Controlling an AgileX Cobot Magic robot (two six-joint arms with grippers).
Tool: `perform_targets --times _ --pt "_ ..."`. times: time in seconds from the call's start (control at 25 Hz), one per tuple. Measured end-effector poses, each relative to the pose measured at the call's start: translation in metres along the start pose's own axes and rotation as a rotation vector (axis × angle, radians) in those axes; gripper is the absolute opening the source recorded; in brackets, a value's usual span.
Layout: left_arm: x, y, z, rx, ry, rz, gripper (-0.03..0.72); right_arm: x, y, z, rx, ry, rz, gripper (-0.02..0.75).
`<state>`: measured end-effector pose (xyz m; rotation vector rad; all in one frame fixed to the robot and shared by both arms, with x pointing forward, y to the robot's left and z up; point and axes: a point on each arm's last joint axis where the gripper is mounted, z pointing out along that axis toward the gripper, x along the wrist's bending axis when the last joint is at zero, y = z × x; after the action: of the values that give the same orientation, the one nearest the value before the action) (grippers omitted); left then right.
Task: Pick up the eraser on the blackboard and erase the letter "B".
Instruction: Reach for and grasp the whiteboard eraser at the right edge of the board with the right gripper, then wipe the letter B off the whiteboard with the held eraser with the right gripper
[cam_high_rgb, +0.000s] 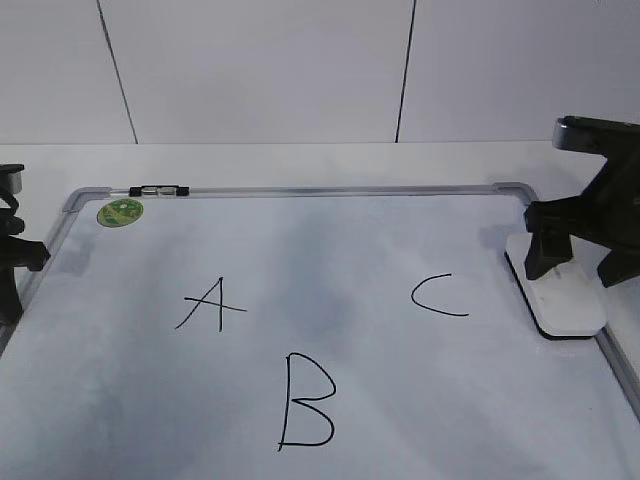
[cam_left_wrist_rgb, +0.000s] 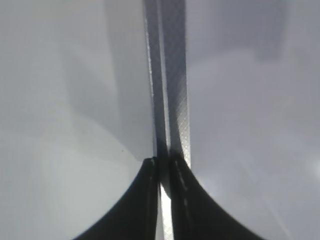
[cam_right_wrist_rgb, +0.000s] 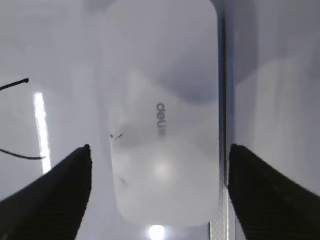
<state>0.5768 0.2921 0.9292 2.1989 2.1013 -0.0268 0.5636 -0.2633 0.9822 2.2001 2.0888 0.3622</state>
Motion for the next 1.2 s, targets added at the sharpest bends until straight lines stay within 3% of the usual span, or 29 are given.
perform_targets --times 0.6,1.2 --pt "0.0 0.0 0.0 0.003 0.0 0.0 0.022 -0.002 0.026 0.033 0.046 -0.038 -0.026 0.622" --pt "0.0 0.0 0.0 0.004 -0.002 -0.001 0.022 -0.001 0.029 0.035 0.127 -0.041 -0.025 0.528"
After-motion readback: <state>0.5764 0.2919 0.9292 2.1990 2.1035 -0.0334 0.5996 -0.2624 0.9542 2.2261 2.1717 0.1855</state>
